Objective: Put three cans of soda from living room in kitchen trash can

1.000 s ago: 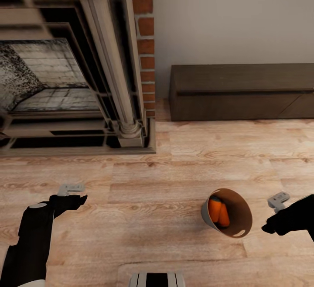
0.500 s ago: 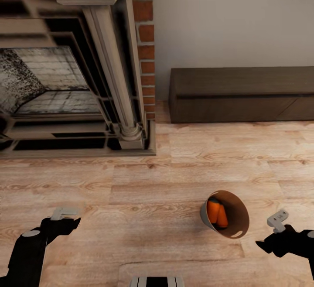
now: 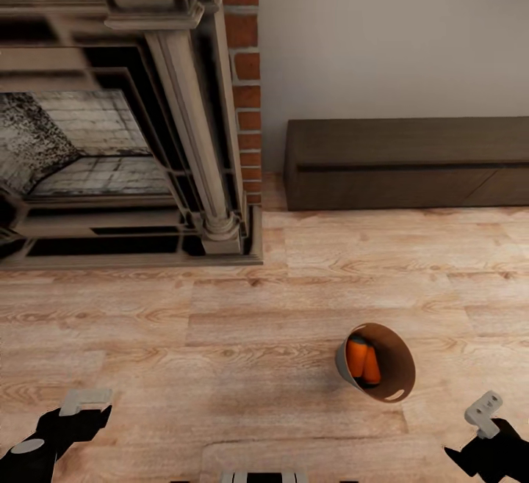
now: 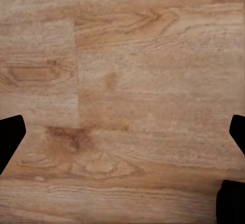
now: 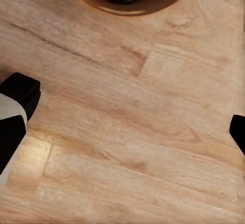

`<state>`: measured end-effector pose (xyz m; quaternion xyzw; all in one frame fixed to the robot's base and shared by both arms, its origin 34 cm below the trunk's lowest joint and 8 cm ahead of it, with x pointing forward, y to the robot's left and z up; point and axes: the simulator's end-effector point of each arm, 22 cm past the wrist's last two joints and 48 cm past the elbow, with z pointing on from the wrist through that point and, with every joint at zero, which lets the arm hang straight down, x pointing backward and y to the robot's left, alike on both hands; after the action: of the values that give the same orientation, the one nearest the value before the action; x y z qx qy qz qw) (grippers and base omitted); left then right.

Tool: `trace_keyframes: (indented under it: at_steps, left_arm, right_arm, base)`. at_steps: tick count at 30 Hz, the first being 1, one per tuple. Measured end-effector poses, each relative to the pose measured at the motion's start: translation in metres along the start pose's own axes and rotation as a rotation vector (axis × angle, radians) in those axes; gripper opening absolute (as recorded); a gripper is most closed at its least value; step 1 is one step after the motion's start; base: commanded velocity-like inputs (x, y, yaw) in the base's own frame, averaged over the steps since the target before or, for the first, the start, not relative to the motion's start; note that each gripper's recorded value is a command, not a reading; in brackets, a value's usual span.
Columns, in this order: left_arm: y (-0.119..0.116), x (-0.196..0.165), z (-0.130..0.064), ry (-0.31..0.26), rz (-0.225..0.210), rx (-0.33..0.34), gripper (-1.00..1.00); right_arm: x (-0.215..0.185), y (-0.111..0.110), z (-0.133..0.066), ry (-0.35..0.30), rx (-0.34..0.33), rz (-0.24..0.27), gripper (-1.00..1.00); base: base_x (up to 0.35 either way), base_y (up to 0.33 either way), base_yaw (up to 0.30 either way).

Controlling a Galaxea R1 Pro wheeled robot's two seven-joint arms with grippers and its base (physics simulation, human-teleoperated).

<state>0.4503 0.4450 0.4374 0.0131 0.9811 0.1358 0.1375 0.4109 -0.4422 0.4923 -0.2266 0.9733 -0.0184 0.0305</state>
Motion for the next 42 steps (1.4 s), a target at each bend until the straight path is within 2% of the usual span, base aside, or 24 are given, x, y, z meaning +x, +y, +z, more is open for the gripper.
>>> trace_keyframes:
  at_steps: [4,7,10,12,14,17,19,22,24,27,31,37,40,42]
  left_arm:
    - [-0.004,0.019,0.000,0.024,0.004,0.010,1.00]
    - [-0.006,0.030,-0.005,0.030,0.015,0.020,1.00]
    - [-0.011,0.044,-0.008,0.047,0.021,0.039,1.00]
    - [-0.024,0.063,-0.007,0.064,0.030,0.072,1.00]
    - [-0.041,0.086,-0.005,0.080,0.038,0.113,1.00]
    - [-0.056,0.110,-0.006,0.100,0.044,0.152,1.00]
    - [-0.062,0.132,-0.007,0.108,0.054,0.173,1.00]
    - [-0.072,0.161,-0.011,0.098,0.053,0.195,1.00]
    - [-0.079,0.193,-0.018,0.099,0.041,0.203,1.00]
    - [-0.086,0.220,-0.031,0.107,0.025,0.209,1.00]
    - [-0.088,0.234,-0.043,0.111,0.013,0.202,1.00]
    - [-0.086,0.241,-0.057,0.124,-0.003,0.196,1.00]
    - [-0.087,0.251,-0.065,0.148,-0.046,0.189,1.00]
    - [-0.085,0.255,-0.071,0.160,-0.060,0.187,1.00]
  right_arm:
    - [0.025,-0.005,-0.006,0.001,-0.001,-0.008,1.00]
    - [0.038,0.001,-0.004,-0.005,-0.029,-0.031,1.00]
    - [0.053,0.009,-0.001,0.000,-0.062,-0.029,1.00]
    - [0.070,0.019,0.006,0.013,-0.096,-0.012,1.00]
    - [0.085,0.028,0.016,0.015,-0.109,-0.017,1.00]
    - [0.098,0.033,0.027,-0.003,-0.080,-0.034,1.00]
    - [0.111,0.033,0.039,-0.015,-0.017,-0.032,1.00]
    - [0.134,0.046,0.050,-0.002,0.010,0.001,1.00]
    - [0.159,0.063,0.056,0.028,-0.014,0.033,1.00]
    - [0.189,0.084,0.056,0.072,-0.064,0.079,1.00]
    - [0.222,0.105,0.051,0.127,-0.096,0.130,1.00]
    - [0.244,0.112,0.042,0.170,-0.048,0.166,1.00]
    - [0.245,0.119,0.039,0.168,-0.039,0.211,1.00]
    - [0.246,0.124,0.036,0.167,-0.043,0.236,1.00]
  base:
    - [0.000,0.000,0.000]
    - [0.000,0.000,0.000]
    - [0.000,0.000,0.000]
    - [0.000,0.000,0.000]
    - [0.000,0.000,0.000]
    - [0.000,0.000,0.000]
    - [0.000,0.000,0.000]
    - [0.000,0.000,0.000]
    - [0.000,0.000,0.000]
    - [0.000,0.000,0.000]
    - [0.000,0.000,0.000]
    - [0.000,0.000,0.000]
    - [0.000,0.000,0.000]
    - [0.000,0.000,0.000]
